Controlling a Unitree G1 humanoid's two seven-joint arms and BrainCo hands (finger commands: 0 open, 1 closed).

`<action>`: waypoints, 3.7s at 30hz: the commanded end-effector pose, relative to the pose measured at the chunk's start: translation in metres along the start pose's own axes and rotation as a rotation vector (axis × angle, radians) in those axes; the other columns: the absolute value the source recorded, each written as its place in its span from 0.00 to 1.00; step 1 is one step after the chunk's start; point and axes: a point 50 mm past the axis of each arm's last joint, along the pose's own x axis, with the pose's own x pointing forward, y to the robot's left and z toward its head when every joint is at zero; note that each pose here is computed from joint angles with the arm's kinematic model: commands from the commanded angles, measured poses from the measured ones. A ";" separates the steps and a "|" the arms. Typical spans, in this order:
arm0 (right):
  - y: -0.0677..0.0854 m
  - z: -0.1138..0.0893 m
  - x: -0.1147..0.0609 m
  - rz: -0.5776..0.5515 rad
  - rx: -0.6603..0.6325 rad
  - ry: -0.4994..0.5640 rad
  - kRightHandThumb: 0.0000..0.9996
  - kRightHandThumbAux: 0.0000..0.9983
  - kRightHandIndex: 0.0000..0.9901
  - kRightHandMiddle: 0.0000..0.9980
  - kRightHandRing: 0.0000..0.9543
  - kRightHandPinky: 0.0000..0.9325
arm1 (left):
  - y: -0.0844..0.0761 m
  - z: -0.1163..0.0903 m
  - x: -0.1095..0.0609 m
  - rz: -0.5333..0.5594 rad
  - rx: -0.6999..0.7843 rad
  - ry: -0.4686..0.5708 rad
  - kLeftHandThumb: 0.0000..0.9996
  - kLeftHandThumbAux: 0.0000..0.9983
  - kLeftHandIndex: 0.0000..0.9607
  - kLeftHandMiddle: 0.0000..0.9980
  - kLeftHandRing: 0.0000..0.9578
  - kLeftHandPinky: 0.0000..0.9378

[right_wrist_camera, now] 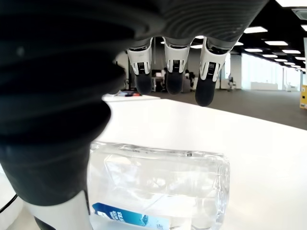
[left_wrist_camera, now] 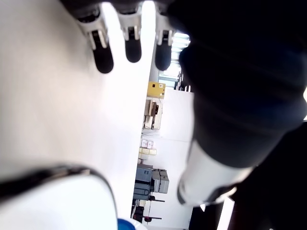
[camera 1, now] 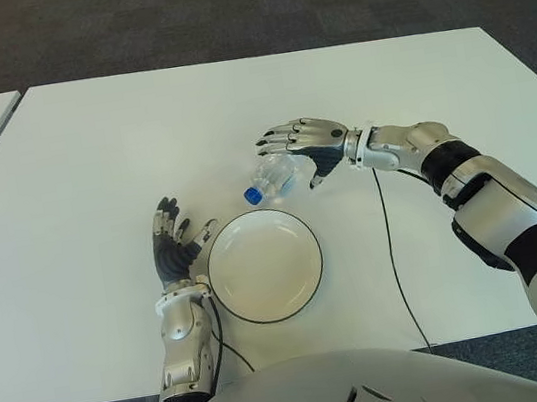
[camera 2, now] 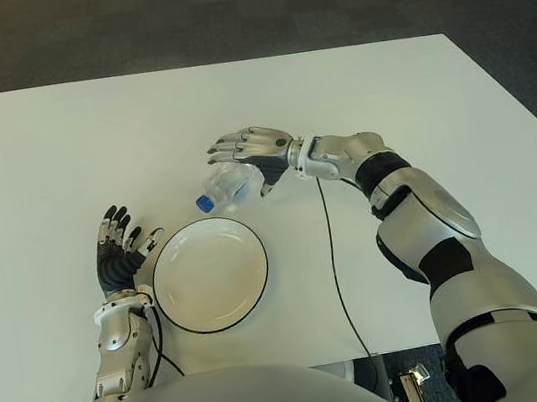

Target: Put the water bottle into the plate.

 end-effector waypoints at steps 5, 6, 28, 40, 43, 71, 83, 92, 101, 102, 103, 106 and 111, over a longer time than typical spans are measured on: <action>0.015 0.010 0.001 0.056 0.032 -0.037 0.00 0.86 0.00 0.00 0.04 0.17 | -0.012 -0.011 -0.009 0.006 -0.058 0.069 0.02 0.97 0.13 0.13 0.10 0.12; 0.015 0.010 0.001 0.057 0.033 -0.038 0.00 0.86 0.00 0.00 0.03 0.16 | -0.012 -0.011 -0.010 0.007 -0.057 0.070 0.02 0.97 0.13 0.13 0.10 0.12; 0.024 0.015 0.000 0.079 0.054 -0.048 0.00 0.85 0.00 0.00 0.00 0.11 | -0.018 -0.011 -0.013 0.009 -0.045 0.080 0.04 0.96 0.12 0.13 0.09 0.12; 0.027 0.017 -0.001 0.082 0.085 -0.048 0.00 0.86 0.00 0.00 0.03 0.17 | -0.018 -0.012 -0.015 0.012 -0.047 0.085 0.05 0.96 0.13 0.13 0.10 0.13; 0.027 0.017 -0.001 0.082 0.089 -0.050 0.00 0.86 0.00 0.00 0.03 0.18 | -0.018 -0.012 -0.015 0.012 -0.046 0.086 0.05 0.95 0.13 0.13 0.10 0.13; 0.030 0.019 0.001 0.080 0.138 -0.032 0.00 0.86 0.00 0.00 0.08 0.31 | -0.016 -0.012 -0.016 -0.003 -0.041 0.084 0.00 0.96 0.11 0.11 0.08 0.12; 0.030 0.020 0.003 0.061 0.132 -0.030 0.00 0.86 0.00 0.00 0.07 0.36 | -0.015 -0.011 -0.015 -0.006 -0.024 0.080 0.02 0.95 0.12 0.11 0.08 0.12; 0.029 0.022 0.005 0.030 0.125 -0.037 0.00 0.86 0.00 0.00 0.05 0.29 | -0.014 -0.012 -0.016 -0.006 -0.031 0.081 0.03 0.96 0.12 0.12 0.09 0.12; 0.028 0.022 0.007 0.016 0.115 -0.039 0.00 0.85 0.00 0.00 0.04 0.18 | -0.013 -0.012 -0.015 -0.004 -0.037 0.086 0.01 0.96 0.12 0.12 0.10 0.13; 0.028 0.022 0.007 0.015 0.113 -0.039 0.00 0.85 0.00 0.00 0.04 0.19 | -0.013 -0.012 -0.015 -0.005 -0.037 0.086 0.01 0.96 0.13 0.13 0.10 0.13; 0.028 0.022 0.007 0.014 0.111 -0.039 0.00 0.85 0.00 0.00 0.04 0.19 | -0.013 -0.012 -0.015 -0.005 -0.037 0.087 0.01 0.96 0.13 0.13 0.10 0.13; 0.027 0.022 0.009 0.008 0.105 -0.039 0.00 0.84 0.00 0.00 0.04 0.18 | -0.013 -0.012 -0.015 -0.006 -0.037 0.087 0.01 0.96 0.13 0.12 0.10 0.13; 0.025 0.021 0.012 -0.002 0.107 -0.026 0.00 0.84 0.00 0.00 0.04 0.19 | -0.013 -0.012 -0.015 -0.007 -0.039 0.089 0.01 0.96 0.13 0.13 0.10 0.13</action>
